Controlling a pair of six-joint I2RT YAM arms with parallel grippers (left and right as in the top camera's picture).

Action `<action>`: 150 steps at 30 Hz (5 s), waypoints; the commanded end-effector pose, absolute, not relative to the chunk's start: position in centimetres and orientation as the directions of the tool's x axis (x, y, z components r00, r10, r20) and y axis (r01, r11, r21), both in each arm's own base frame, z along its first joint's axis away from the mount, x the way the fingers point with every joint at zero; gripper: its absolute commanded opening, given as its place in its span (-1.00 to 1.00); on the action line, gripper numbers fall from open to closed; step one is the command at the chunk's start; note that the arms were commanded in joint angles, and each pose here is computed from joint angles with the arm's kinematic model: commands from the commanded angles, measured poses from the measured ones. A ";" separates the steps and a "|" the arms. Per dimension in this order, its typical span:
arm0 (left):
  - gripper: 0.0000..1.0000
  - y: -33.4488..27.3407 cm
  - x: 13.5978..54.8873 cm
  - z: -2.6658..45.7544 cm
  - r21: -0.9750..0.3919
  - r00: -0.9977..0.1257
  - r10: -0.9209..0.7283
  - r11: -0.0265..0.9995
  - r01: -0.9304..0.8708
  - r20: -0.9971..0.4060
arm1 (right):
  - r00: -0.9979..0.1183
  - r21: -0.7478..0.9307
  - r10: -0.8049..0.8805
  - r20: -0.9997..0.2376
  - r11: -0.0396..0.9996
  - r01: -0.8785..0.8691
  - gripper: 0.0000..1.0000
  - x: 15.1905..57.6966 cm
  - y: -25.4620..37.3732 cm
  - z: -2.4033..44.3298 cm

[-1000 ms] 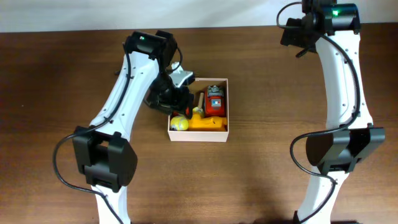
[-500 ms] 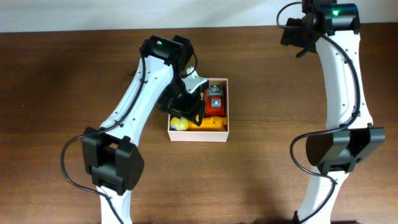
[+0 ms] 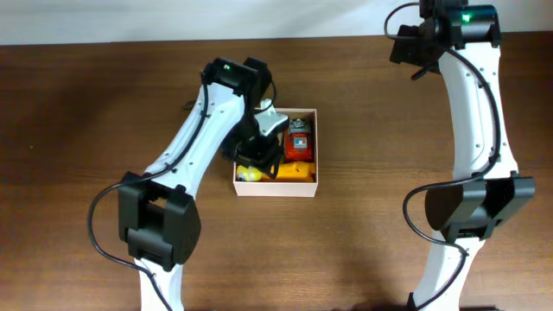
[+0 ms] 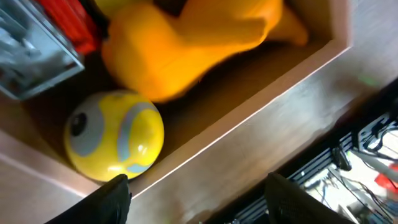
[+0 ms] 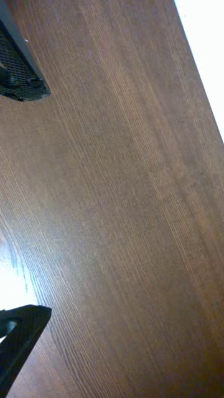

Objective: Pack container

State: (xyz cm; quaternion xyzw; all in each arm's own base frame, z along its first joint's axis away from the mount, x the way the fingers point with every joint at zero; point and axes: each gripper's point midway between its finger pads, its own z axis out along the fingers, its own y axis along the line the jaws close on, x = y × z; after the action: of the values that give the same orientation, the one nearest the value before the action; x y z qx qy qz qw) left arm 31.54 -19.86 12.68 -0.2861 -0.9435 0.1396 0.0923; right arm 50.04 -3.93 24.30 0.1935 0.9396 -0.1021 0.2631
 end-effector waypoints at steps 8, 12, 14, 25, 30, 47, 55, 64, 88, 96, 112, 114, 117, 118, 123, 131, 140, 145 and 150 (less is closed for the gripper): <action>0.41 -19.4 30.6 11.2 -0.314 -0.813 0.569 0.799 0.513 0.120 | -0.786 -0.103 0.308 -0.536 0.900 0.424 0.97 49.9 -4.5 24.4; 0.41 -19.5 30.9 11.1 -0.312 -0.815 0.570 0.797 0.518 0.105 | -0.786 -0.103 0.308 -0.536 0.900 0.424 0.97 49.9 -4.5 24.4; 0.41 -19.6 31.1 11.1 -0.310 -0.816 0.571 0.796 0.520 0.097 | -0.786 -0.103 0.308 -0.536 0.900 0.424 0.97 49.9 -4.5 24.4; 0.41 -19.9 31.7 12.9 -0.305 -0.827 0.557 0.802 0.514 0.070 | -0.786 -0.103 0.308 -0.536 0.900 0.424 0.97 49.9 -4.5 24.4; 0.41 -20.5 33.0 16.1 -0.293 -0.830 0.558 0.791 0.537 -0.011 | -0.786 -0.103 0.308 -0.536 0.900 0.424 0.98 49.9 -4.5 24.4; 0.62 -7.7 44.4 20.1 0.022 -0.958 0.003 1.000 -0.004 -0.288 | -0.786 -0.103 0.308 -0.536 0.900 0.424 0.98 49.9 -4.5 24.4; 0.98 -0.2 48.1 21.2 -0.013 -0.891 -0.196 0.978 -0.209 -0.409 | -0.786 -0.103 0.308 -0.536 0.900 0.424 0.97 49.9 -4.5 24.4; 0.99 5.4 47.8 21.3 0.038 -0.863 -0.279 0.945 -0.324 -0.422 | -0.786 -0.103 0.308 -0.536 0.900 0.424 0.97 49.9 -4.5 24.4; 0.98 5.4 45.5 34.0 -0.081 -0.665 -0.287 0.943 -0.323 -0.689 | -0.786 -0.103 0.308 -0.536 0.900 0.424 0.97 49.9 -4.5 24.4; 0.99 5.6 41.1 47.1 -0.119 -0.326 -0.212 0.952 -0.281 -0.921 | -0.786 -0.103 0.308 -0.536 0.900 0.424 0.97 49.9 -4.5 24.4; 0.99 4.5 34.2 40.7 -0.058 -0.051 -0.069 0.979 -0.193 -0.996 | -0.786 -0.103 0.308 -0.536 0.900 0.424 0.98 49.9 -4.5 24.4; 0.99 4.1 32.9 38.0 -0.061 -0.037 -0.068 0.983 -0.175 -0.997 | -0.786 -0.103 0.308 -0.536 0.900 0.424 0.98 49.9 -4.5 24.4; 0.99 3.8 31.0 35.0 -0.065 0.002 -0.065 0.984 -0.165 -0.998 | -0.786 -0.103 0.308 -0.536 0.900 0.424 0.97 49.9 -4.5 24.4; 0.99 3.8 30.4 34.1 -0.066 0.019 -0.064 0.984 -0.163 -0.998 | -0.786 -0.103 0.308 -0.536 0.900 0.424 0.98 49.9 -4.5 24.4; 0.98 3.6 27.9 29.8 -0.074 0.099 -0.059 0.985 -0.158 -0.993 | -0.786 -0.103 0.308 -0.536 0.900 0.424 0.98 49.9 -4.5 24.4; 0.99 3.6 25.8 25.8 -0.079 0.158 -0.054 0.984 -0.159 -0.986 | -0.786 -0.103 0.308 -0.536 0.900 0.424 0.98 49.9 -4.5 24.4; 0.99 4.1 25.0 21.9 -0.077 0.136 -0.051 0.978 -0.193 -0.989 | -0.786 -0.103 0.308 -0.536 0.900 0.424 0.97 49.9 -4.5 24.4; 0.99 4.0 24.7 19.2 -0.070 0.073 -0.056 0.978 -0.195 -0.996 | -0.786 -0.103 0.308 -0.536 0.900 0.424 0.97 49.9 -4.5 24.4; 0.98 4.0 24.3 16.3 -0.055 -0.042 -0.064 0.978 -0.202 -0.997 | -0.786 -0.103 0.308 -0.536 0.900 0.424 0.97 49.9 -4.5 24.4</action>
State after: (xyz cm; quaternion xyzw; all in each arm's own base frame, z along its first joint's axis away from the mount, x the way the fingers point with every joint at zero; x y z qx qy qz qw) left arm 24.57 3.66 16.86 0.0910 -0.7137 -0.0399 -0.6933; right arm 50.03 -3.93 24.29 0.1935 0.9397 -0.1022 0.2630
